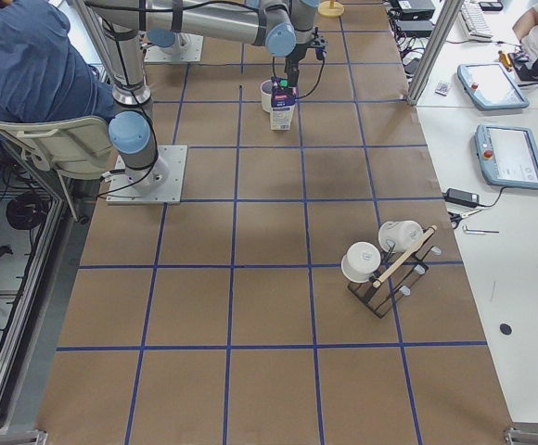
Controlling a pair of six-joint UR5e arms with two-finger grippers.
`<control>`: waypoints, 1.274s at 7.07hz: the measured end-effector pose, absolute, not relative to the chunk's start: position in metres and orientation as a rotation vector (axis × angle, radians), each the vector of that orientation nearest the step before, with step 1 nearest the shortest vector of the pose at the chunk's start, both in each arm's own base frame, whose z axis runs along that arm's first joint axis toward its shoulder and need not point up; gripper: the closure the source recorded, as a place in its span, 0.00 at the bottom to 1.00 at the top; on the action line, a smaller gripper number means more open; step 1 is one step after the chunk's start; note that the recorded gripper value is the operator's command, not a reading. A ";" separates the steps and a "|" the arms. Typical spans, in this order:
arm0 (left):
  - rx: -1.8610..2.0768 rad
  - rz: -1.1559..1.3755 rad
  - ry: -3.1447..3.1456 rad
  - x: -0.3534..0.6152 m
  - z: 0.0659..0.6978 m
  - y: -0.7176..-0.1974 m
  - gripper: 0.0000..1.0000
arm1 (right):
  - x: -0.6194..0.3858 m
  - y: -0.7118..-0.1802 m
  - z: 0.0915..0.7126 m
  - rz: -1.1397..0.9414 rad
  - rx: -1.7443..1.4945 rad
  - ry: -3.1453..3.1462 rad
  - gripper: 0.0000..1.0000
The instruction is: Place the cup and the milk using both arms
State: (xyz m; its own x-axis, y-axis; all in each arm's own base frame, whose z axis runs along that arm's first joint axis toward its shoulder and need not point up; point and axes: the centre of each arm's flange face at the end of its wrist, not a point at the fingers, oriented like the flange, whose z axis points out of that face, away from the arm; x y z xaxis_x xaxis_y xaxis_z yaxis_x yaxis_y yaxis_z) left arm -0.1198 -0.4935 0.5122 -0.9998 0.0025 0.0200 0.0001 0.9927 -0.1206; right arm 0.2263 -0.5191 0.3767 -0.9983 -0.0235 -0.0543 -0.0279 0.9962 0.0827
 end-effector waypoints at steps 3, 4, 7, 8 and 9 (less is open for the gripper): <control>0.001 0.191 -3.116 -0.119 0.512 -0.494 0.00 | 0.175 -0.518 0.426 0.120 -0.008 3.143 0.00; 0.003 0.191 -3.117 -0.119 0.512 -0.494 0.00 | 0.149 -0.515 0.440 0.118 0.031 3.158 0.00; 0.003 0.189 -3.117 -0.118 0.512 -0.495 0.00 | 0.116 -0.514 0.447 0.107 0.105 3.200 0.00; 0.003 0.190 -3.117 -0.118 0.512 -0.495 0.00 | 0.114 -0.515 0.450 0.096 0.119 3.202 0.00; 0.003 0.190 -3.117 -0.118 0.512 -0.495 0.00 | 0.113 -0.516 0.453 0.086 0.130 3.202 0.00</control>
State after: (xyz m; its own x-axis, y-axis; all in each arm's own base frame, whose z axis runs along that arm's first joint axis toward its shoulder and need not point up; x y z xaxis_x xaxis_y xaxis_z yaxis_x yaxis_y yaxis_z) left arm -0.1184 -0.4946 0.5117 -0.9998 -0.0008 0.0189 -0.0031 0.9926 -0.1216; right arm 0.1126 -0.5156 0.4527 -0.9946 0.0789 0.0667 0.0823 0.9953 0.0507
